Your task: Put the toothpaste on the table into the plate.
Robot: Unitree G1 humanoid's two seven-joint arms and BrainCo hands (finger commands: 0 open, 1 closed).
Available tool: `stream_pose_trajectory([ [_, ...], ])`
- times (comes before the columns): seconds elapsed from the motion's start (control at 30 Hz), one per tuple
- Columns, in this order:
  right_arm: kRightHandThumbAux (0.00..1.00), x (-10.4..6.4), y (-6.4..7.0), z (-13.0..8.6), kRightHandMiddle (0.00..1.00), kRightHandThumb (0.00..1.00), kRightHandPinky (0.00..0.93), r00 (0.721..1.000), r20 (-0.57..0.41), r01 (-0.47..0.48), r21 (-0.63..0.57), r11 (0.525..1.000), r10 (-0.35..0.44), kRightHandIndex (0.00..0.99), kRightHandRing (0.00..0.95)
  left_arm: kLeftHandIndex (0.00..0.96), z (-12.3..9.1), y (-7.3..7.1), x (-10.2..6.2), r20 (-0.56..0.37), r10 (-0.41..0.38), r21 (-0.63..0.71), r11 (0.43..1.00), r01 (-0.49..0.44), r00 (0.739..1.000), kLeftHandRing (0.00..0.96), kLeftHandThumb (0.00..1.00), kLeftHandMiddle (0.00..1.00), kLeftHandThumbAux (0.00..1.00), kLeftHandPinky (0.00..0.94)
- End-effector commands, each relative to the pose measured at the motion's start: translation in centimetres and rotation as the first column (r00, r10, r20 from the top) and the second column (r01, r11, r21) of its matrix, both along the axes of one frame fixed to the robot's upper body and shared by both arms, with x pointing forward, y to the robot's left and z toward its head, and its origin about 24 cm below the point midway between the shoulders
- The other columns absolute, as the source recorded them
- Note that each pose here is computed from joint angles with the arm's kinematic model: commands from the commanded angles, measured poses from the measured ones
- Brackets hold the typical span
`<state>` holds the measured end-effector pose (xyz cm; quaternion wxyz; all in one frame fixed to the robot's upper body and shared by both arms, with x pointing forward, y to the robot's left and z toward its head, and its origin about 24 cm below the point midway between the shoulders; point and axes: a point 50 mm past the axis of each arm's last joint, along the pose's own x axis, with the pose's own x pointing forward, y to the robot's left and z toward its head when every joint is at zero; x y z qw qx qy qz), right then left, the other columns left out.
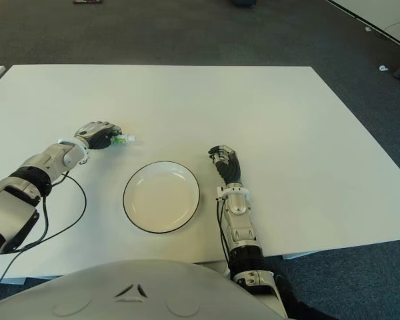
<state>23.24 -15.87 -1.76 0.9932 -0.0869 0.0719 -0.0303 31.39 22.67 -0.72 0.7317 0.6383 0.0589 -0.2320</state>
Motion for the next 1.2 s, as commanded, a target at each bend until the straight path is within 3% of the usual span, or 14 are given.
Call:
stream_pose_trajectory([
  [0.03,0.734,-0.3,-0.1,-0.5,0.452,0.715,0.432,0.999,-0.035,0.008,0.002,1.0,-0.008,0.422,0.426,0.422,-1.7,0.7,-1.5,-0.067,0.008,0.033,0.999,-0.006,0.998,0.773,0.847,0.594,0.666,0.761],
  [0.9,0.734,0.0,-0.1,-0.4,0.45,0.715,0.431,1.0,-0.027,0.005,0.007,1.0,-0.005,0.421,0.424,0.423,-1.0,1.1,-1.2,0.002,0.008,0.054,0.998,-0.008,1.0,0.83,0.847,0.578,0.665,0.825],
  [1.2,0.734,0.0,-0.1,-0.3,0.447,0.716,0.429,1.0,-0.025,0.009,0.011,1.0,-0.009,0.421,0.425,0.425,0.9,1.4,-0.2,0.062,0.038,-0.031,0.999,-0.036,0.997,0.831,0.848,0.581,0.665,0.814],
])
